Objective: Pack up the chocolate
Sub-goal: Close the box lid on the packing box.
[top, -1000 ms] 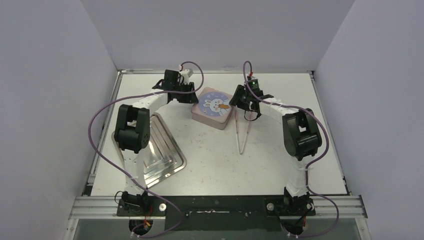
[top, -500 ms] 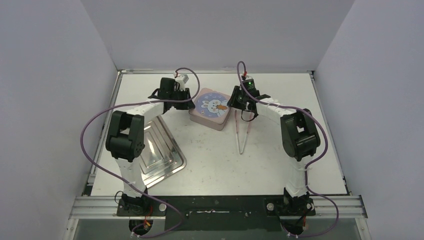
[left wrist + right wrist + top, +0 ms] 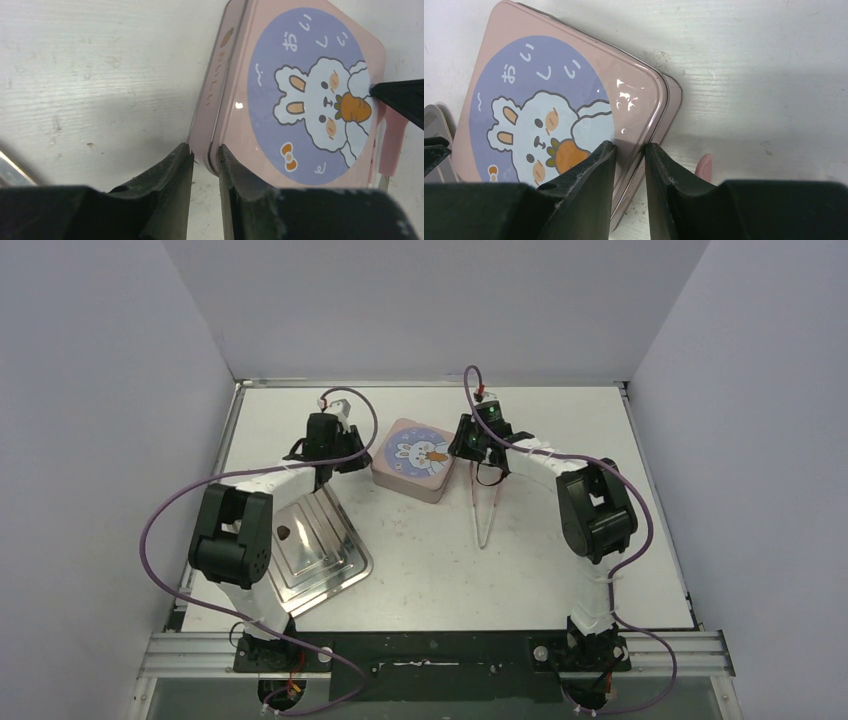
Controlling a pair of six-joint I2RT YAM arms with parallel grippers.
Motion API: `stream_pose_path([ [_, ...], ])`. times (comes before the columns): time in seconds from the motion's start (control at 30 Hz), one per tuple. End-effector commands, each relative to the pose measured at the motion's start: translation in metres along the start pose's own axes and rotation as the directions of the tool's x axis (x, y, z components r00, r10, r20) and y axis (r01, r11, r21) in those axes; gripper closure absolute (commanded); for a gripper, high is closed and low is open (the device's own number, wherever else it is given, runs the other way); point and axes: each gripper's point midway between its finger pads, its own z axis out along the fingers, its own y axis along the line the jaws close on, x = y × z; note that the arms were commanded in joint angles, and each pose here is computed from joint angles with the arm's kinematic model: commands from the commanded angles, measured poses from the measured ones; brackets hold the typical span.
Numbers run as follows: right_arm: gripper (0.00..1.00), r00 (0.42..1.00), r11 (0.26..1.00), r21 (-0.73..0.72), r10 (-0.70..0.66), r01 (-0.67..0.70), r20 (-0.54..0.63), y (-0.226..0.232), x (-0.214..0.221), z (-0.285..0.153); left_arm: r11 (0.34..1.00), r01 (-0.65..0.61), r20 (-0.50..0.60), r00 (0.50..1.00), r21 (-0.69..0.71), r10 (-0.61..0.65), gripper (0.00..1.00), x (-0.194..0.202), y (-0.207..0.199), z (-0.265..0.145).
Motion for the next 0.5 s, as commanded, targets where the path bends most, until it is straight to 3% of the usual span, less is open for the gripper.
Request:
stream_pose_path([
  [0.0, 0.73, 0.992, 0.998, 0.032, -0.047, 0.051, -0.121, -0.008, 0.039, 0.003, 0.996, 0.035, 0.085, 0.996, -0.078, -0.028, 0.76, -0.046, 0.001, -0.025],
  [0.13, 0.73, 0.992, 0.998, 0.023, -0.055, 0.058, -0.118, -0.006, 0.037, 0.002, 0.999, 0.03, 0.136, 0.99, 0.043, -0.035, 0.81, -0.06, -0.032, -0.025],
  [0.23, 0.73, 0.991, 0.998, 0.02, -0.061, 0.064, -0.118, -0.005, 0.035, 0.002, 0.996, 0.042, 0.066, 0.997, 0.08, -0.047, 0.86, -0.027, -0.037, -0.007],
  [0.47, 0.68, 0.989, 0.996, 0.011, -0.084, 0.086, -0.124, 0.002, 0.031, -0.002, 0.997, 0.07, -0.102, 0.992, -0.034, -0.073, 1.0, 0.055, -0.002, 0.016],
])
